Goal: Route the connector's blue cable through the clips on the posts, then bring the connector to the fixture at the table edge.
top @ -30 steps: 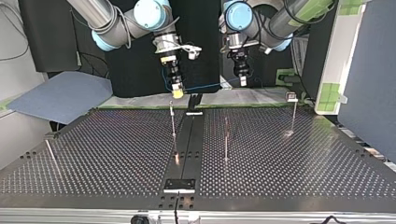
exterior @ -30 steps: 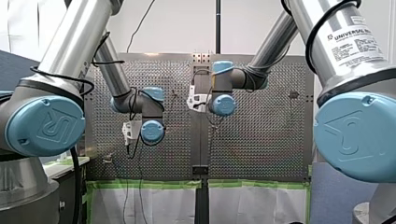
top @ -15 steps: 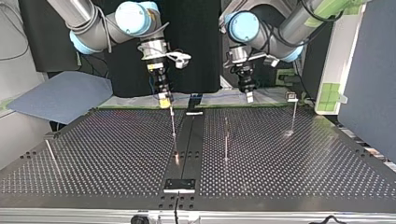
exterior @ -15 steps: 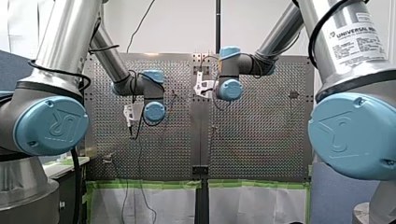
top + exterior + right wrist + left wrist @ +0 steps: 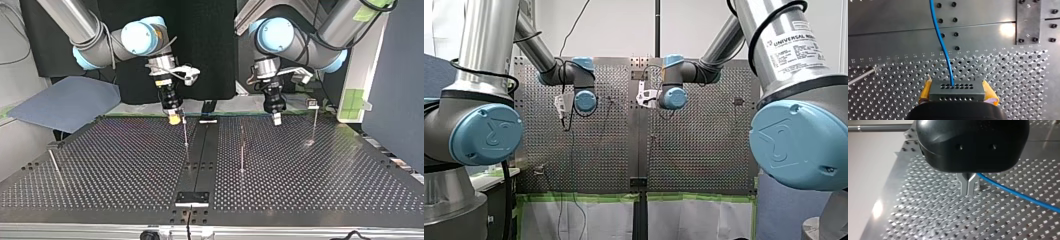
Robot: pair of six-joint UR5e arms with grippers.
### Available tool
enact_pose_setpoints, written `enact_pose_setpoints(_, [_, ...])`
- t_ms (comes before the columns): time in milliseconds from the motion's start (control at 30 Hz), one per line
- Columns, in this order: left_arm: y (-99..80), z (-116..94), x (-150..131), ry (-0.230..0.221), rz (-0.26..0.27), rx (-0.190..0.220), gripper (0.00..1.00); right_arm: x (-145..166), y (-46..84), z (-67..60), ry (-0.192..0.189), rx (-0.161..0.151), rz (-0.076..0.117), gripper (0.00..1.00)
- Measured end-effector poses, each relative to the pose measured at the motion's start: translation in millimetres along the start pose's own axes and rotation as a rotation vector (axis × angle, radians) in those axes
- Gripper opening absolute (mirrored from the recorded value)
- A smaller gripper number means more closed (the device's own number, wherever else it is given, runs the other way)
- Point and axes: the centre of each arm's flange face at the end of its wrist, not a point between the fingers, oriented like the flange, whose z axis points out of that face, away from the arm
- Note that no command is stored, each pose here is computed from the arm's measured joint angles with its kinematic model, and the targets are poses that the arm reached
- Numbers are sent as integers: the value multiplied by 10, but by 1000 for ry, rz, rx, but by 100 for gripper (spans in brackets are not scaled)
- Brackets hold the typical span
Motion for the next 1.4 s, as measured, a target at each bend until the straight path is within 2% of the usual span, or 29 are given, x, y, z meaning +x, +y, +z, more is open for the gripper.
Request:
enact_pose_setpoints(200, [107, 143, -261, -51, -32, 7, 0, 81, 22, 105, 13, 2, 1, 0])
enact_pose_setpoints(333, [164, 248, -327, -71, -38, 14, 0, 128, 60, 146, 18, -4, 3, 0])
enact_pose_setpoints(700, [165, 344, 52, -7, -7, 65, 0, 145, 215, 199, 19, -20, 13, 0])
enact_pose_setpoints(933, [154, 366, 117, -3, -6, 81, 0, 142, 282, 221, 20, -24, 15, 0])
enact_pose_setpoints(1400, [97, 514, 189, 3, -7, 98, 0, 79, 287, 252, 19, -12, 18, 0])
